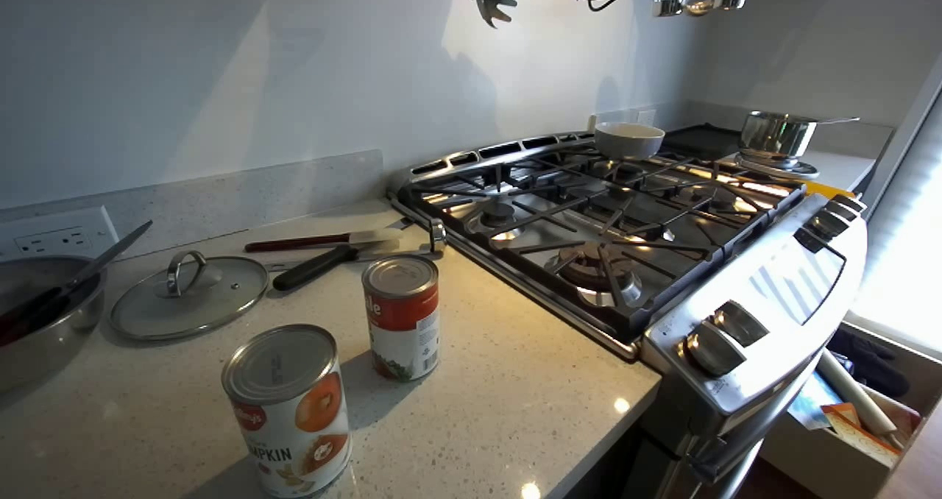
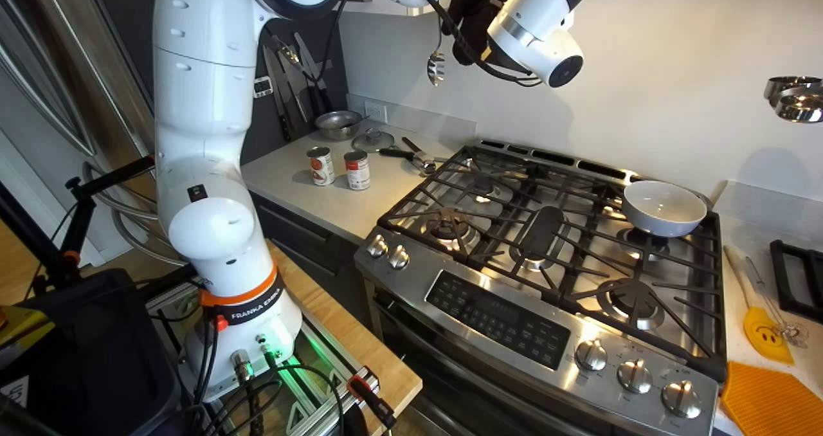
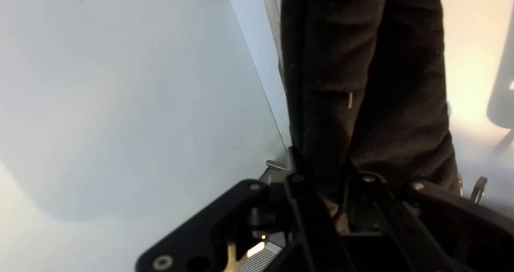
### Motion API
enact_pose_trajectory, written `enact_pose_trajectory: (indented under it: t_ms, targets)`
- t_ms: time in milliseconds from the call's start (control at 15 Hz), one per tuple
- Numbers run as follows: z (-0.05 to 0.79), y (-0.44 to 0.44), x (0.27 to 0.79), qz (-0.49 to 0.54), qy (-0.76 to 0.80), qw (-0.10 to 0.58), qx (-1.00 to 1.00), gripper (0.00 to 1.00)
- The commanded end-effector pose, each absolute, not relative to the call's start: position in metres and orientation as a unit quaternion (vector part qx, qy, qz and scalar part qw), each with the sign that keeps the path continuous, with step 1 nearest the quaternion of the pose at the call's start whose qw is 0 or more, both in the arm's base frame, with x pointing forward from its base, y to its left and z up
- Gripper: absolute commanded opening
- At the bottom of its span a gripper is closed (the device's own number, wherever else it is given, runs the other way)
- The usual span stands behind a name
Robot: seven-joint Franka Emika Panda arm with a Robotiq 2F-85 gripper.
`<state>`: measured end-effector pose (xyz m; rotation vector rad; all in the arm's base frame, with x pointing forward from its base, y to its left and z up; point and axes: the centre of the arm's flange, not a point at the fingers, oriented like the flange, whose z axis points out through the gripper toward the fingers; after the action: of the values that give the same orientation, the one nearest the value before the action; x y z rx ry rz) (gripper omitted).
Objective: Hang the kitchen mitt on the hook
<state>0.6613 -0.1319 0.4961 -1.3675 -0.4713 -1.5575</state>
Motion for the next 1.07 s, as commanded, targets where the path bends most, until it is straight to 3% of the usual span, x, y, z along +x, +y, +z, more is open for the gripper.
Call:
enact_pose_trajectory:
  t_ms: [0,1000]
  targets:
    - [0.496,-0.122,0.657,-0.638,-0.183,0.496,-0.560,0.05]
    - [0.488,-0.095,0.658,-0.632,-0.192,0.486,-0.571,0.05]
